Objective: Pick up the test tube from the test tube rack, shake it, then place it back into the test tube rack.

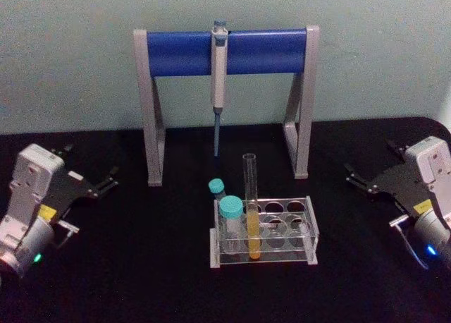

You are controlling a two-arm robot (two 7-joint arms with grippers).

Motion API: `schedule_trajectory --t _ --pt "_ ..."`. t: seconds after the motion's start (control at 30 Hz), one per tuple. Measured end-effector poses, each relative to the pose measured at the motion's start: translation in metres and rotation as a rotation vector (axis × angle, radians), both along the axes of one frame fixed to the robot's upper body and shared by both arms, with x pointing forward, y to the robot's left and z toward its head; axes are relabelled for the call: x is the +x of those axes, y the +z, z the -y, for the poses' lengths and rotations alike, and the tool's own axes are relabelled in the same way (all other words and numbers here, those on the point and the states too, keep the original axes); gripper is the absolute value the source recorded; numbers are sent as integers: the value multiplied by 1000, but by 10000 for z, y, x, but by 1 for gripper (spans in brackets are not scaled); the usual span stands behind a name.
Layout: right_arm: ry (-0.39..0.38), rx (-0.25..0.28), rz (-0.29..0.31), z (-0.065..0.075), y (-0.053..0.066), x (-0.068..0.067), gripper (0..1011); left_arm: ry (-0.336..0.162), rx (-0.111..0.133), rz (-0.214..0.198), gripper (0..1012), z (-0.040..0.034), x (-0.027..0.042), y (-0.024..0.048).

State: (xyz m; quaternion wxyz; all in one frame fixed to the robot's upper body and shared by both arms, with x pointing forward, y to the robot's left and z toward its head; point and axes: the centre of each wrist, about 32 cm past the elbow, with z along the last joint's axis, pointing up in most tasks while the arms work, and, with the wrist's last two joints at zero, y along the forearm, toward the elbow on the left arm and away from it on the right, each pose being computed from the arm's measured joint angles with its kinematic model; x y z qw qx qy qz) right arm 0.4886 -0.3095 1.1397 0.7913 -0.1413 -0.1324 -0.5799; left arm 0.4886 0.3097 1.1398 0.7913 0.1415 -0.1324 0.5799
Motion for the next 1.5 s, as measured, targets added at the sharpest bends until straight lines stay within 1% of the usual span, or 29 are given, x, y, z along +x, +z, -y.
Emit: schedule_trajectory --t 1.5 --pt "0 0 0 1 1 0 1000 0 0 0 1001 0 0 0"
